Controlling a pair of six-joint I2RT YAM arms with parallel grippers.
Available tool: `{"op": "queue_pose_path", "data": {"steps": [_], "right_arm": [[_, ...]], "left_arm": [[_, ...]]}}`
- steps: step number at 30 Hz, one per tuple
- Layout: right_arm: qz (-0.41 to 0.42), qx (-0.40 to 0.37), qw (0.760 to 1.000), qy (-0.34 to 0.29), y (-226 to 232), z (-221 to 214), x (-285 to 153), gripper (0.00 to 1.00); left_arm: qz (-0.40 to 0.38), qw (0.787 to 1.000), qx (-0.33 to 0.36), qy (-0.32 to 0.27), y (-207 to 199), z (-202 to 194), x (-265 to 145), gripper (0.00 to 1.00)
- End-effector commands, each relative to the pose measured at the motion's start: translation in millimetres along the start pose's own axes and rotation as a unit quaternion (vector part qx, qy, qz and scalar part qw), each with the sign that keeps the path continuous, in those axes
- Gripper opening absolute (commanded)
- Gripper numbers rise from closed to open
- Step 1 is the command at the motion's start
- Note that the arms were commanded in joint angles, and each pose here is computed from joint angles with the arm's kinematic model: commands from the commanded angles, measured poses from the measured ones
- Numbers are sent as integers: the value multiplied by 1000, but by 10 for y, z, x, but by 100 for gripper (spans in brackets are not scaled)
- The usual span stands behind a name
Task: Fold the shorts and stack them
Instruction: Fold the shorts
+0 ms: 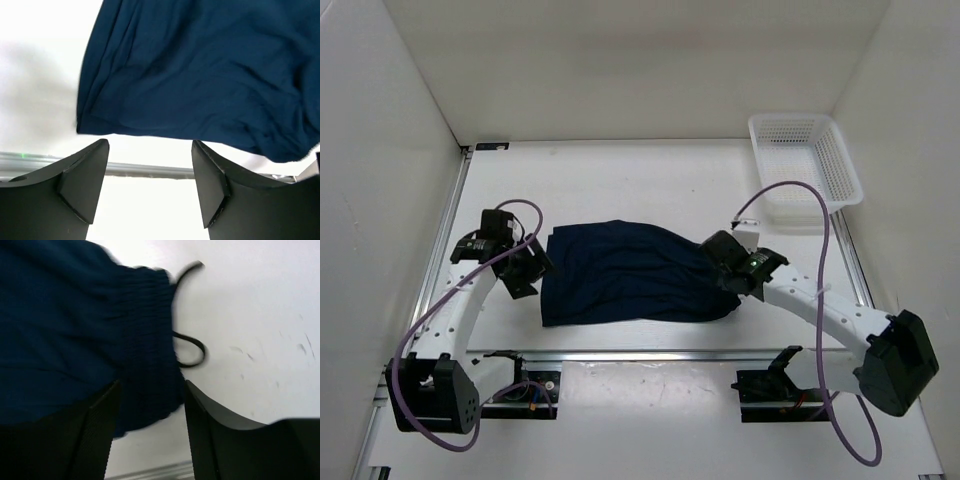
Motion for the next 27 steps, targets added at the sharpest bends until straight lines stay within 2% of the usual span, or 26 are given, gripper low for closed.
{"op": "queue_pose_path", "data": {"steps": [1, 4, 6, 11, 15, 16, 17, 19, 22, 23, 24, 27], "right_arm": [[-32, 87, 995, -32, -126, -2, -103, 62], [-12, 101, 994, -30, -172, -16, -159, 61], [15, 101, 995, -7, -200, -48, -132, 60], [101, 162, 979, 66, -248, -69, -80, 60], [155, 213, 960, 92, -327, -87, -138, 63], [165, 232, 955, 85, -372, -36, -151, 63], [171, 237, 951, 97, -381, -81, -113, 63], [185, 241, 947, 105, -372, -76, -78, 63], [184, 231, 946, 132, -316, -115, 49, 63], [185, 231, 946, 129, -298, -96, 80, 63], [186, 227, 947, 132, -272, -101, 100, 63], [180, 211, 949, 153, -202, -115, 179, 61]], "left_arm": [[-17, 1000, -22, -2, -12, -39, -13, 79], [-9, 999, -38, -2, -1, -60, -33, 72], [5, 999, -46, -8, 26, -61, -7, 67], [32, 997, -68, 7, 81, -34, 275, 65], [74, 995, -62, 41, 105, -23, 525, 87], [83, 994, -47, 59, 89, -58, 619, 96], [84, 994, -39, 58, 63, -50, 691, 100], [114, 991, -19, 70, 44, -94, 819, 100], [147, 985, -12, 91, 23, -115, 1049, 86], [160, 982, -7, 98, 22, -158, 1104, 79], [156, 983, -9, 94, -22, -153, 1100, 60], [154, 984, -4, 89, -79, -161, 1097, 32]]}}
Point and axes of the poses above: each gripper's point midway between its finger pads, its own x axis out along the fingers, its own y axis along the line the jaws close on, z = x × y, the point moved 10 cm from there along -x, back along the fingers, and after that the axes turned 4 degrees about -x, right-handed, at the moved point
